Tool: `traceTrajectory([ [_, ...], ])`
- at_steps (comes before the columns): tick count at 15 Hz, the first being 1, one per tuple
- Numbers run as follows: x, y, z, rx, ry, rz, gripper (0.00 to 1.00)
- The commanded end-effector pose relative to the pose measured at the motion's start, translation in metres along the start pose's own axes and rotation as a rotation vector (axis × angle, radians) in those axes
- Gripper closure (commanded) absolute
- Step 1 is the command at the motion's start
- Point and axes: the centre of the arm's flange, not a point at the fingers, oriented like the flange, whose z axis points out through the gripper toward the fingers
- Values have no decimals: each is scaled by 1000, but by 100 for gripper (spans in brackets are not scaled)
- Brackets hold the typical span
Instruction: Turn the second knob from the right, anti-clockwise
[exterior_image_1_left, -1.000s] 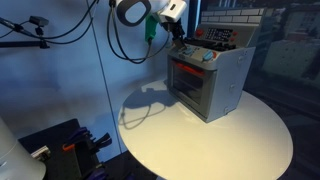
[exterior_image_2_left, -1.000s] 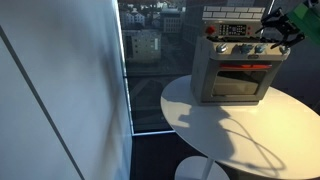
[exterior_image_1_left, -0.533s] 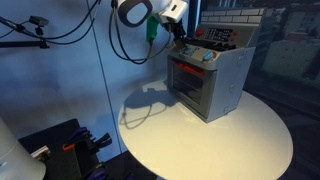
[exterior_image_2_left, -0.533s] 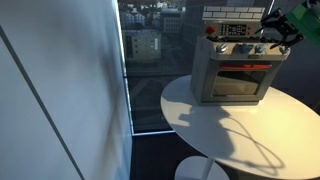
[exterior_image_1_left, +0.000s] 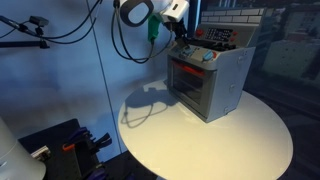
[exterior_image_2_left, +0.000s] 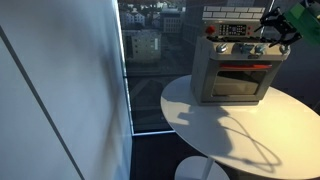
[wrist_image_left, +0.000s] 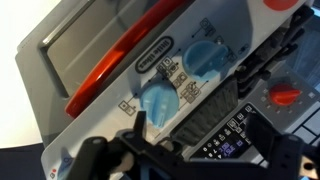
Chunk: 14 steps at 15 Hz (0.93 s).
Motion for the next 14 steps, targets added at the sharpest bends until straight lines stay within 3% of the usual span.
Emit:
traceTrajectory([
  [1, 9, 1, 6, 25, 13, 5, 0],
  [14, 12, -2, 12, 29, 12, 23, 0],
])
